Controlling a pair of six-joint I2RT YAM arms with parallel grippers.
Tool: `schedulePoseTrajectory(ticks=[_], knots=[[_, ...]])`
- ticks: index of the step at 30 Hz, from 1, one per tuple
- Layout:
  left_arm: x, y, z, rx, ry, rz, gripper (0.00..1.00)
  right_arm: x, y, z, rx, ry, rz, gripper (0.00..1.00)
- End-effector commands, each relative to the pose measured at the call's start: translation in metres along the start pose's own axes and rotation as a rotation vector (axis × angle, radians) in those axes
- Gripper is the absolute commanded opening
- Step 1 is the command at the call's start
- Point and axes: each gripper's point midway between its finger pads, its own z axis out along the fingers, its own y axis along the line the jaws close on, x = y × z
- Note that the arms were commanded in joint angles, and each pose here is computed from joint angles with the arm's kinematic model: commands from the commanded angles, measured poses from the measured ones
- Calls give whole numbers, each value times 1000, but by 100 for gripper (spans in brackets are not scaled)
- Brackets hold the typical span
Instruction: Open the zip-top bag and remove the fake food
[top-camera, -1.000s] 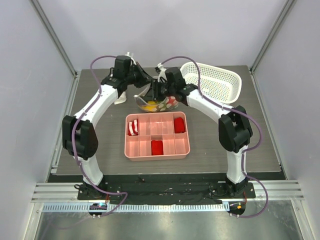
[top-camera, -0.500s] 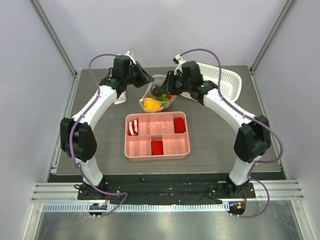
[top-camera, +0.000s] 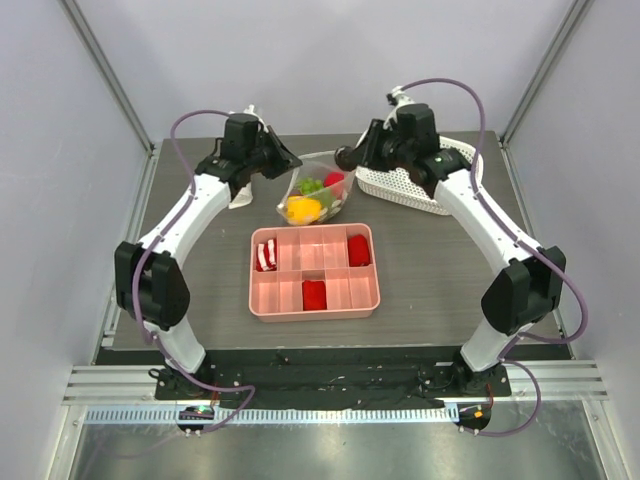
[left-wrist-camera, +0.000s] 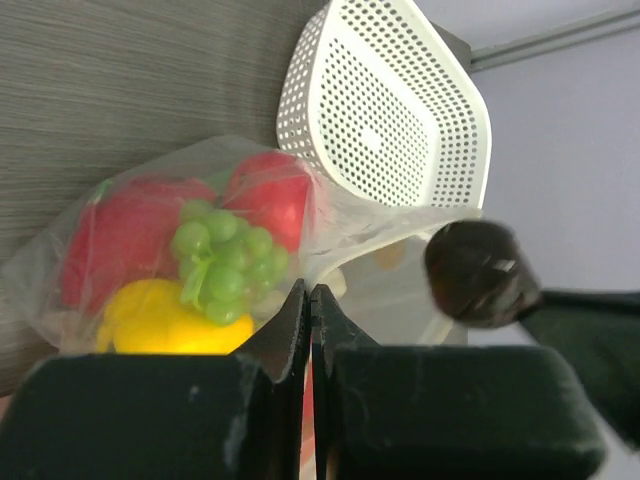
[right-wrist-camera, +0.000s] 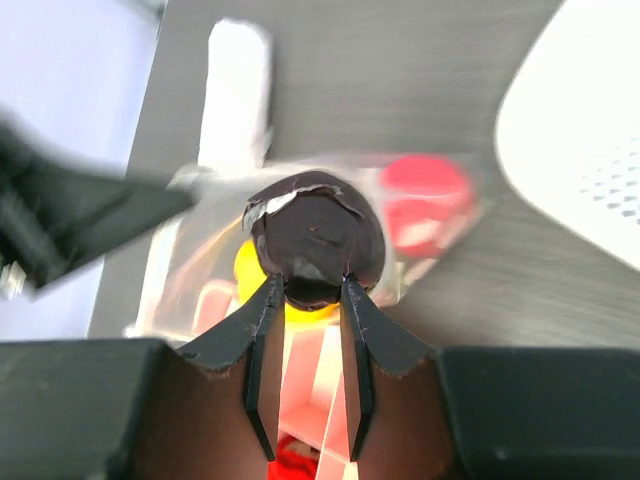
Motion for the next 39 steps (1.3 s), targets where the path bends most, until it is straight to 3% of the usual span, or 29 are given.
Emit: schedulePoseTrajectory(ticks=[1,7,10,19,22,23,25,26,29,31,35,39], knots=[[-30,-20,-45,-23,-165,50,0,-70,-47,-27,177,-199,104,15],[-30,-27,-49,-17,-187,25,0,-87,-128,-22,365,-238,201,16],[-29,-26,-44,-18,-176,15,0,-93,-160,-20,460,-249,178,16],[-22,-26,-34,0,-137,18,0,-52,-256,14,627,-86,192,21],[-18,-26,-29,7,-118,10,0,-40,-275,18,667,-41,202,33],[-18,-26,-28,7,-114,9,0,-41,-277,18,673,-41,201,52],[-19,-27,-28,10,-113,10,0,-32,-285,19,709,0,191,71],[-18,-27,-27,10,-110,11,0,-38,-285,17,719,-7,185,82],[-19,-28,-28,11,-111,13,0,-40,-281,8,737,27,168,89],[-18,-28,-29,14,-108,18,0,-40,-270,-2,737,49,159,90],[-17,-25,-32,8,-113,24,0,-55,-204,-11,624,19,99,88],[-18,-27,-33,12,-110,26,0,-55,-102,-18,440,-2,30,84]])
